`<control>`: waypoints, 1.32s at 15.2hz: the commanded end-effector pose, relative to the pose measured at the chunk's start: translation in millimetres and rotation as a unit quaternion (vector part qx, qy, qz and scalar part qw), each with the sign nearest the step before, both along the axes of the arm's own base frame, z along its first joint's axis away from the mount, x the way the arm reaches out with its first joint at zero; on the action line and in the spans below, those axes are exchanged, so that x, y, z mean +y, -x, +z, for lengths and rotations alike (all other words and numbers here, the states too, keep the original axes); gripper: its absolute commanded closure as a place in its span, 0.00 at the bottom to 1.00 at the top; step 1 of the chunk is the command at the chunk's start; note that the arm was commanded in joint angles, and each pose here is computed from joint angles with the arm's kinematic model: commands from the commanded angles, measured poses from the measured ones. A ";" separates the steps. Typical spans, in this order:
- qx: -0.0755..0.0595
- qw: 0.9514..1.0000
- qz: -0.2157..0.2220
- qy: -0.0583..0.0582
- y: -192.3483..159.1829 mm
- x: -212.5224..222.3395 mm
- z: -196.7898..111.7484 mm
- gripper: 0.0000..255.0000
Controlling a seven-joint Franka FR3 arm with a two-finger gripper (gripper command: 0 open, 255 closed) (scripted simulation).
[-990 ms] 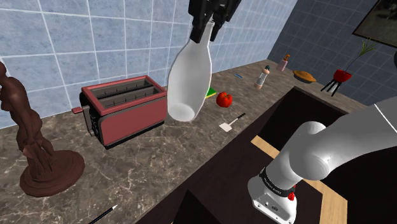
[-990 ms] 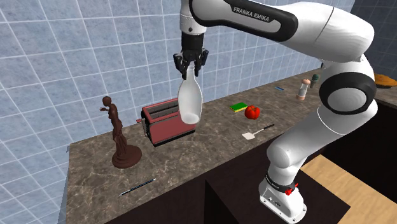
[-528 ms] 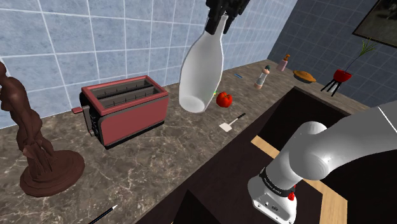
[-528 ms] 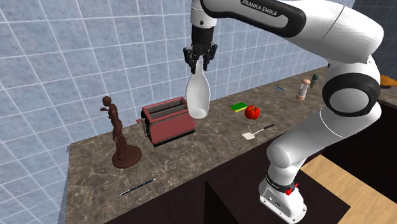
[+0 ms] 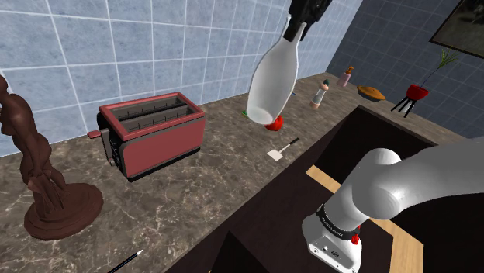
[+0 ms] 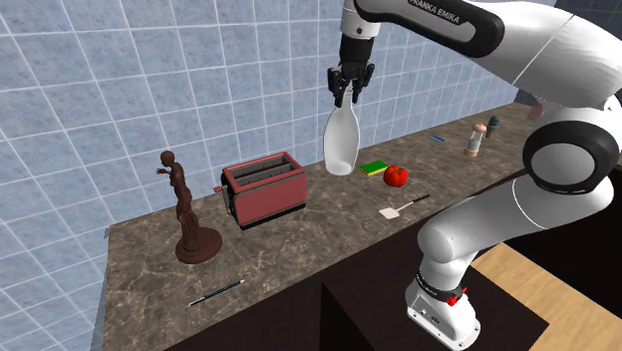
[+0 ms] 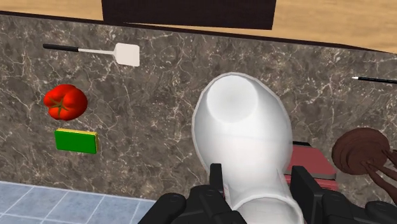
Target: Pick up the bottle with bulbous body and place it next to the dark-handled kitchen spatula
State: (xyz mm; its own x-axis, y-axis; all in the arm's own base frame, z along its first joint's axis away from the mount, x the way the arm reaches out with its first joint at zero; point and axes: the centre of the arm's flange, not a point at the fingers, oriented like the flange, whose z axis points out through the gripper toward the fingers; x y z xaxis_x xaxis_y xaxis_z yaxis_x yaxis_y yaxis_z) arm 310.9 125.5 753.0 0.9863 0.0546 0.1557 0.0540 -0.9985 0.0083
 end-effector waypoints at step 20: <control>0.000 1.000 0.001 0.000 24.1 -274.3 -0.8 1.00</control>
State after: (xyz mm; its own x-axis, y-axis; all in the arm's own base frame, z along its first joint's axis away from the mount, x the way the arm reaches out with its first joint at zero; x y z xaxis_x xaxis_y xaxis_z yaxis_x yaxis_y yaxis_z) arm 288.2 -134.9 751.0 0.9862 0.0558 0.1558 0.0554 -0.9984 0.0070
